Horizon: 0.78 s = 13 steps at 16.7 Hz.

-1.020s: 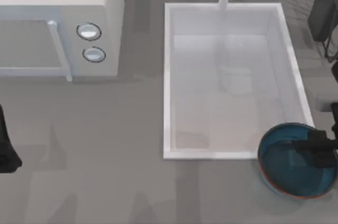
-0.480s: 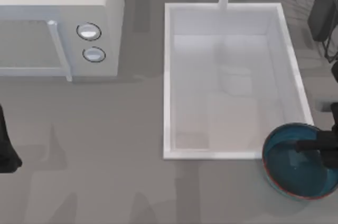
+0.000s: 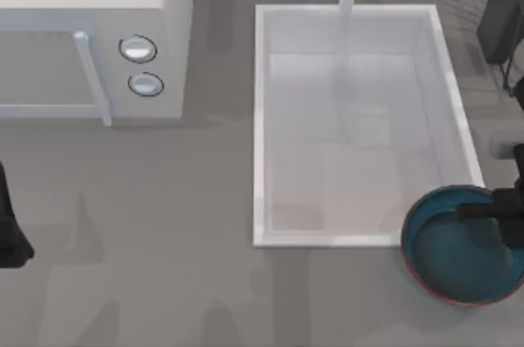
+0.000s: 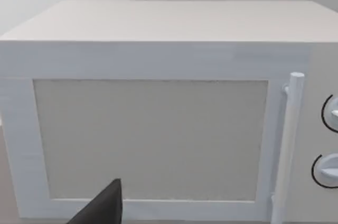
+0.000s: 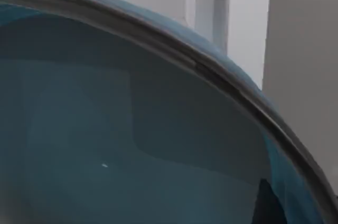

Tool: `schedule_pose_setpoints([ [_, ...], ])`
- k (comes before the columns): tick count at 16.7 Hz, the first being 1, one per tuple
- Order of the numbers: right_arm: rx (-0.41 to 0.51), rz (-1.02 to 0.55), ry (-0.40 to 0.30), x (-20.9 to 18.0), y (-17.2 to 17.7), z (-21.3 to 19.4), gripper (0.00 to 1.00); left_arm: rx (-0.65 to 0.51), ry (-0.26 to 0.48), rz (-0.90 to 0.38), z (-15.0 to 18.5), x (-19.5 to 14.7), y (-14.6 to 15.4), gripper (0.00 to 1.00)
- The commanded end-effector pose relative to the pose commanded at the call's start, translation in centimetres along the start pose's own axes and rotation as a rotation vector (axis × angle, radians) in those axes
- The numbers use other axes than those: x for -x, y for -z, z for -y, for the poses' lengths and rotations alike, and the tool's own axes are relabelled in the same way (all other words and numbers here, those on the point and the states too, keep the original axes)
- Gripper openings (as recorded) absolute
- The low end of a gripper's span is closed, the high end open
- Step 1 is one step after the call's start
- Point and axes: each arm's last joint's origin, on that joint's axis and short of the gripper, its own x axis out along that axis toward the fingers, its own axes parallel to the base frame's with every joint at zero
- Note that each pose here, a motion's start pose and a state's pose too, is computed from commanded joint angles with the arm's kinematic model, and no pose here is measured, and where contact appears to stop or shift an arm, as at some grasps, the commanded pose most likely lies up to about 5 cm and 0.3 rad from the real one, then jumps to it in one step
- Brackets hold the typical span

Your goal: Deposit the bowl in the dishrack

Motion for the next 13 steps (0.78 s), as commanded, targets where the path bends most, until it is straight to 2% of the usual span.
schedule_pose_setpoints([
  [6,-0.003,-0.032,0.007,8.5,-2.4,-0.4,0.00,0.000,0.000,0.000,0.0,0.0,0.0,1.00],
  [10,-0.005,-0.032,0.007,15.1,-1.9,0.0,0.00,0.000,0.000,0.000,0.0,0.0,0.0,1.00],
  [13,-0.007,-0.005,0.001,18.1,-1.2,0.3,0.00,0.000,0.000,0.000,0.0,0.0,0.0,1.00],
])
